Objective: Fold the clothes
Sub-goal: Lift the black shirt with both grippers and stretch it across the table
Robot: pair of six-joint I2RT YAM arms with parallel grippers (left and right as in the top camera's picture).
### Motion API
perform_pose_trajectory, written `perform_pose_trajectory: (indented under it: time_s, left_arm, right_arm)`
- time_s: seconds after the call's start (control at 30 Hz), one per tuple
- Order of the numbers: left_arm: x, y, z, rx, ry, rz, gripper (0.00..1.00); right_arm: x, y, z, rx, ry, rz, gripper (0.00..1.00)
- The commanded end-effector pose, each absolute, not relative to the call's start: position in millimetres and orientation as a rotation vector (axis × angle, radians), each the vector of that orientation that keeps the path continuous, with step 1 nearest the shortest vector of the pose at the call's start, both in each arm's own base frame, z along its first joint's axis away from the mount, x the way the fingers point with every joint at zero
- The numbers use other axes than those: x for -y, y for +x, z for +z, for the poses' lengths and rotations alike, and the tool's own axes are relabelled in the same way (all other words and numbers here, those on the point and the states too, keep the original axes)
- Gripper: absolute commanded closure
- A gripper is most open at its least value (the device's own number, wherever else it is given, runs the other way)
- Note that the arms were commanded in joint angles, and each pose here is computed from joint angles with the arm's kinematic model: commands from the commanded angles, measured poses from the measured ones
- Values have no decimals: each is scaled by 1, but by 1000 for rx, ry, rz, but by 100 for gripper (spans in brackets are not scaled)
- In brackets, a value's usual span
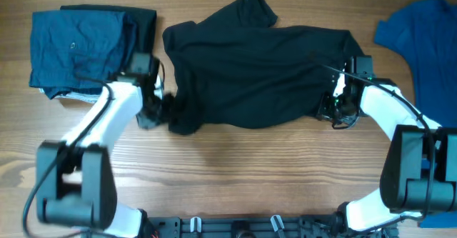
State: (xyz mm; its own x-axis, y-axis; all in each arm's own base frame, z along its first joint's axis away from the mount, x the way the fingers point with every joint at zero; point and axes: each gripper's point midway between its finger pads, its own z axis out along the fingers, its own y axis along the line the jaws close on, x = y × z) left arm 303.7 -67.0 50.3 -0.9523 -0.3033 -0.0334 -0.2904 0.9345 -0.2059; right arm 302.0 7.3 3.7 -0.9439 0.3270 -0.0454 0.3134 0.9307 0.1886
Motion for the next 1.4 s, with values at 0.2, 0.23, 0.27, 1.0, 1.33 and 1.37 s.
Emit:
perform_pose_trajectory:
  time_s: [0.2, 0.23, 0.27, 1.0, 1.33, 1.37]
  left_arm:
    - [72, 374, 230, -2494, -309, -418, 96]
    - [68, 375, 242, -2458, -310, -400, 96]
    - [64, 376, 253, -2425, -315, -376, 96]
    - [35, 313, 475, -1794, -252, -345, 96]
    - [35, 247, 553, -1646, -197, -411, 96]
    - [34, 241, 557, -1643, -196, -411, 96]
  right_arm:
    - [-4, 332, 173, -2697, 371, 276, 96]
    - [-2, 330, 186, -2674, 374, 264, 96]
    - [3, 327, 199, -2651, 381, 243, 96]
    - [47, 294, 381, -2316, 355, 66, 96]
    - [32, 246, 452, -2190, 314, 85, 96]
    - [31, 240, 457, -2180, 312, 84, 96]
